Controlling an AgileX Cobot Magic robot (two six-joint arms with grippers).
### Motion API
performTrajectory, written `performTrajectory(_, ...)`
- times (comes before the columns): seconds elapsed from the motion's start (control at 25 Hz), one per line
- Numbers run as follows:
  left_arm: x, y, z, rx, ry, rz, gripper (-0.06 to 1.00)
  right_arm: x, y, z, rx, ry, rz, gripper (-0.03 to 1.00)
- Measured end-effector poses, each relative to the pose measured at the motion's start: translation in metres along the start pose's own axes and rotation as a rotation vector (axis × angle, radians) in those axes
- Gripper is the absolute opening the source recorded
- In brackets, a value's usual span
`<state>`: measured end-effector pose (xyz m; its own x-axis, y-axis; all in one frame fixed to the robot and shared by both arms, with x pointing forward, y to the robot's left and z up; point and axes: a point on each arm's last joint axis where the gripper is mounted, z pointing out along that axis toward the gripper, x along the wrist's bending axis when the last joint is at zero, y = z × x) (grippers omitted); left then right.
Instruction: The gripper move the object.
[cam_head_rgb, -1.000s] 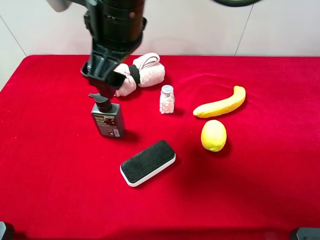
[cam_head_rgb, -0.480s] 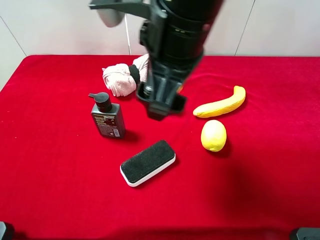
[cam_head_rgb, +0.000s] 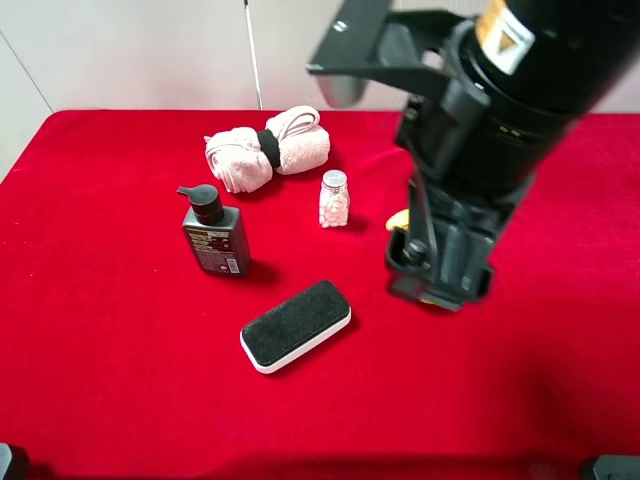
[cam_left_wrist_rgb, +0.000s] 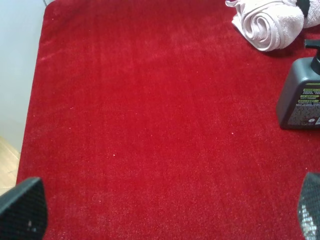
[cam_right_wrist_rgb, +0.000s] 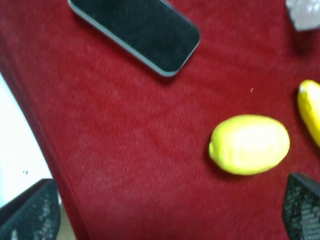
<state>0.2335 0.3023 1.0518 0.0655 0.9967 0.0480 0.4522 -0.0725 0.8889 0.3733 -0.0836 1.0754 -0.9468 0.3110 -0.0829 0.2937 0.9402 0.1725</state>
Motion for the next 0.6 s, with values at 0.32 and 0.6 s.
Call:
performTrajectory(0.32,0.0,0.0,0.0,0.0,0.0,0.0,0.99,0.015,-0.04,0.003,0.015,0.053,0.024,0.69)
performTrajectory(0.6,0.0,0.0,0.0,0.0,0.0,0.0,0.99,0.031,-0.086,0.007,-0.001,0.106,0.058,0.69)
